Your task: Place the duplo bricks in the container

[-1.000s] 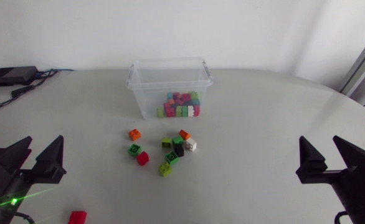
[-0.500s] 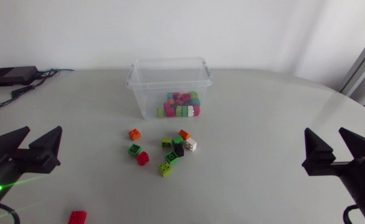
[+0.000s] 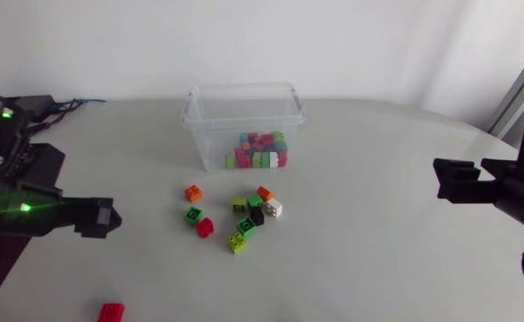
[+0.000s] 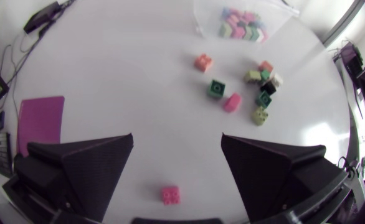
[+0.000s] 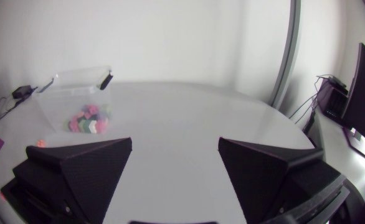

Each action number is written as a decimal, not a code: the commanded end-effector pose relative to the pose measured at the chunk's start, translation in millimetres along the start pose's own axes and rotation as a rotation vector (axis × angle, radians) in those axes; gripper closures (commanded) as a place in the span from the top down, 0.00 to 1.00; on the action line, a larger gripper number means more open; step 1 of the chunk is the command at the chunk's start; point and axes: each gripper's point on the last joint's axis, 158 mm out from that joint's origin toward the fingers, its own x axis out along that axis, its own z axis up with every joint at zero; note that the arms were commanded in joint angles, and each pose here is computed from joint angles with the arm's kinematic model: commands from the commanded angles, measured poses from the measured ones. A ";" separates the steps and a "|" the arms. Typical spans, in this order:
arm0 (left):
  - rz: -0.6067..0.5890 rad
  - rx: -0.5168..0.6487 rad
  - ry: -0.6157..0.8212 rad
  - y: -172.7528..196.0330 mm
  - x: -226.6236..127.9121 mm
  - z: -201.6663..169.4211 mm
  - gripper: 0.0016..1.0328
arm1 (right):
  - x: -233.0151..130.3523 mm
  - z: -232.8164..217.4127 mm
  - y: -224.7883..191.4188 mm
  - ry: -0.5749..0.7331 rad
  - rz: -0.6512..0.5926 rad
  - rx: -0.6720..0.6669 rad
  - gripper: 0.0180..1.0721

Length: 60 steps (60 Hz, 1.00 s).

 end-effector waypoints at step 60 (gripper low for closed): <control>0.032 -0.138 0.985 5.8 84.2 -156.2 0.78 | 11.6 -95.9 76.0 0.781 0.203 -0.055 0.95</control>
